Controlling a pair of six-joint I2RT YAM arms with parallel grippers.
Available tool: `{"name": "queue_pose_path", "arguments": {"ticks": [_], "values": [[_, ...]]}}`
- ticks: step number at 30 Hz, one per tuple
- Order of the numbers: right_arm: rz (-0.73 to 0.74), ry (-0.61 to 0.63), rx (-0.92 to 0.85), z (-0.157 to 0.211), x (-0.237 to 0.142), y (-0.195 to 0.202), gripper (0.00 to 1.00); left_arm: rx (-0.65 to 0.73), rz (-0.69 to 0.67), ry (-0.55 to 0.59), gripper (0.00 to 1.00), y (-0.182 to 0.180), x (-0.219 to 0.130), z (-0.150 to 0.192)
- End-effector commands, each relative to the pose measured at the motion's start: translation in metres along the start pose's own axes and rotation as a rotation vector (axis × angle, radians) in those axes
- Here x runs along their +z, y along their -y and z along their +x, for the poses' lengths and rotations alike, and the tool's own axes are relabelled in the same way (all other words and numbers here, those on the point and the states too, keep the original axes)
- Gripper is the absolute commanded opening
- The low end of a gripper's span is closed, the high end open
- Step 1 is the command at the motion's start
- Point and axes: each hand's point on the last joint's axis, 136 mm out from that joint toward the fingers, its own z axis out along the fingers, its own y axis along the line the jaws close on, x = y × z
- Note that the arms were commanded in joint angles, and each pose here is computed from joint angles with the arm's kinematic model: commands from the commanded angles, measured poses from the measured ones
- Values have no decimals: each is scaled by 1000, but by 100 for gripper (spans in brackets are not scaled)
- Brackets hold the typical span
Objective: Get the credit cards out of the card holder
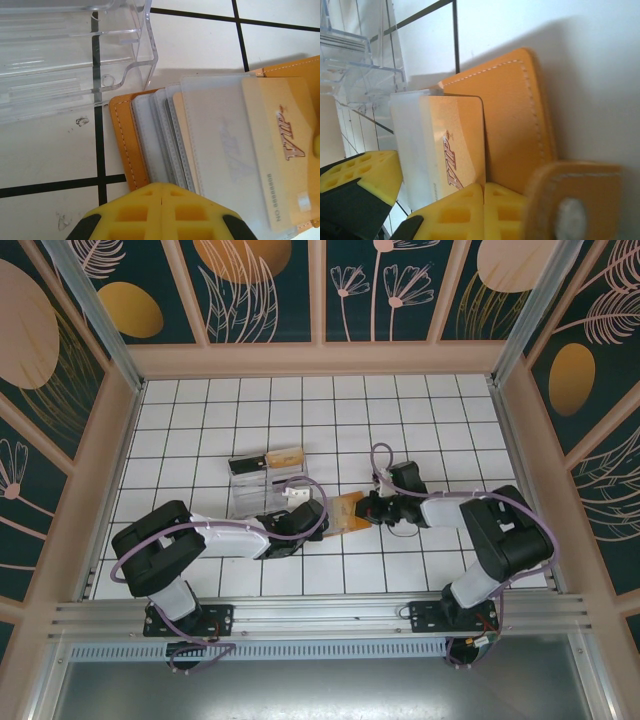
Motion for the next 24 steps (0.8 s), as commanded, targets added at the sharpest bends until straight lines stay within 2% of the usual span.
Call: {"name": "queue_pose_path", "arguments": {"ticks": [1, 7, 14, 18, 19, 22, 24], "values": [[55, 1, 22, 7, -8, 18, 3, 51, -63, -84, 2, -20, 7, 23], [49, 49, 26, 3, -26, 19, 3, 52, -59, -81, 2, -19, 6, 22], [10, 125, -8, -6, -47, -1, 0, 35, -16, -58, 5, -5, -5, 8], [-21, 169, -44, -14, -59, -18, 0, 11, 32, -19, 15, 8, -22, -10], [-24, 181, -54, -16, -62, -22, 0, 3, 43, -8, 20, 11, -28, -15], [-32, 209, -89, -23, -71, -35, 0, -15, 77, 24, 27, 18, -44, -29], [-33, 222, -115, -28, -75, -45, 0, -32, 104, 48, 36, 22, -55, -37]]}}
